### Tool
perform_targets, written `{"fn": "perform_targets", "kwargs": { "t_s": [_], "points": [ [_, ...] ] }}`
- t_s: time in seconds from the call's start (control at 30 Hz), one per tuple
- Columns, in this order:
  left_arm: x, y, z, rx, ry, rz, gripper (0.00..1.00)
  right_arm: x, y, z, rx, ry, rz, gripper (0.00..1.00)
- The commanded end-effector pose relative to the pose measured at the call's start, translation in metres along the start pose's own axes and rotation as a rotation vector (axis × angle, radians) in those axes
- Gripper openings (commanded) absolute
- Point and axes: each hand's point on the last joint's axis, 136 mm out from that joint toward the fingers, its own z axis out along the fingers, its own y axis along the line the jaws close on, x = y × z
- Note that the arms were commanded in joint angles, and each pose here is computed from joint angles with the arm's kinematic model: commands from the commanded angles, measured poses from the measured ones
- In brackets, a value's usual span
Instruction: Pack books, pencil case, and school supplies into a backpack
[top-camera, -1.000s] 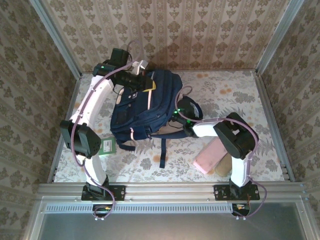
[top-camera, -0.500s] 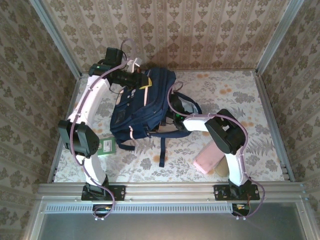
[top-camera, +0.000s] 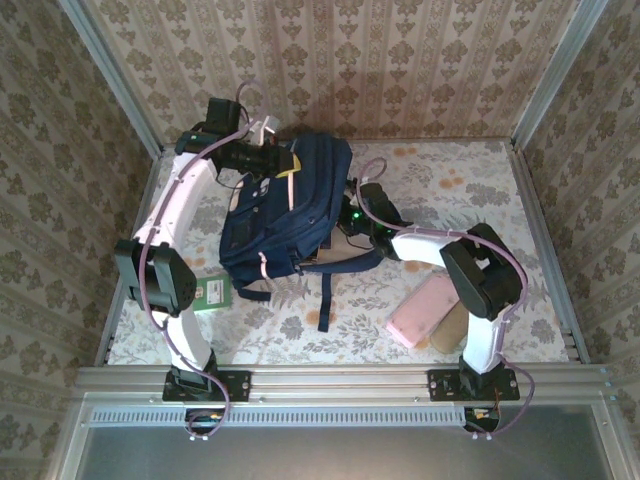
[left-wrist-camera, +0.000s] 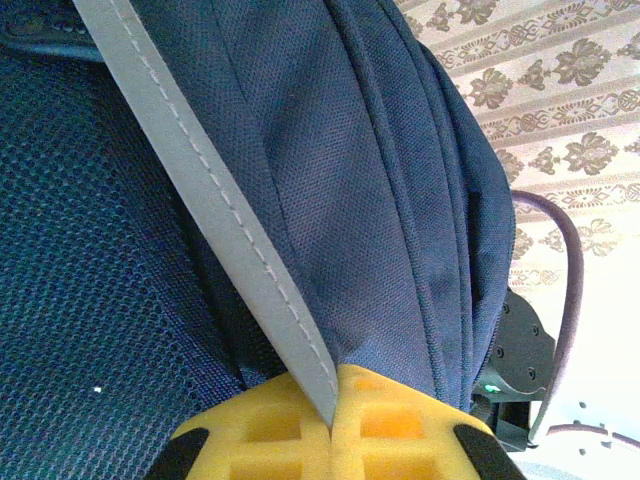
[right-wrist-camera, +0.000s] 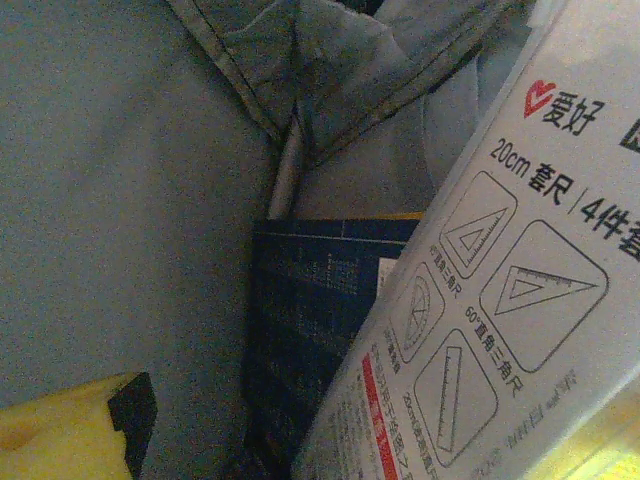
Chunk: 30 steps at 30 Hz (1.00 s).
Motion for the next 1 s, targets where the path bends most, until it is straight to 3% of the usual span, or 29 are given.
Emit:
{"fn": "perform_targets", "kwargs": {
  "t_s": [0.0, 0.1, 0.3, 0.37, 0.43, 0.63, 0.67, 0.77, 0.83, 0.97],
  "points": [
    [-0.012, -0.031, -0.031, 0.039, -0.102, 0.102, 0.0, -0.002, 0.0, -0.012, 0.03, 0.01, -0.044, 0.88],
    [-0.012, -0.03, -0.032, 0.038, -0.103, 0.1, 0.0, -0.006, -0.007, -0.014, 0.026, -0.005, -0.024, 0.74],
    [-0.011, -0.028, -0.032, 0.038, -0.105, 0.095, 0.0, 0.01, 0.004, 0.006, -0.025, 0.045, 0.019, 0.17],
    [-0.011, -0.03, -0.033, 0.04, -0.107, 0.098, 0.0, 0.015, 0.012, 0.014, -0.031, 0.057, 0.012, 0.07],
    [-0.011, -0.029, -0.034, 0.04, -0.107, 0.097, 0.0, 0.021, 0.022, 0.023, -0.044, 0.071, 0.007, 0.05],
    [-0.014, -0.028, -0.037, 0.038, -0.119, 0.094, 0.0, 0.054, 0.045, 0.062, -0.061, 0.159, -0.015, 0.06],
    [-0.014, -0.028, -0.038, 0.039, -0.121, 0.093, 0.0, 0.059, 0.043, 0.067, -0.043, 0.173, -0.024, 0.11],
    [-0.017, -0.024, -0.039, 0.036, -0.129, 0.084, 0.0, 0.055, 0.028, 0.071, 0.027, 0.173, -0.037, 0.59],
    [-0.018, -0.023, -0.04, 0.037, -0.135, 0.078, 0.0, 0.046, 0.024, 0.063, 0.024, 0.166, -0.042, 0.71],
    [-0.022, -0.021, -0.045, 0.04, -0.152, 0.075, 0.0, 0.03, 0.032, 0.036, -0.004, 0.151, -0.09, 0.82]
  ]
}}
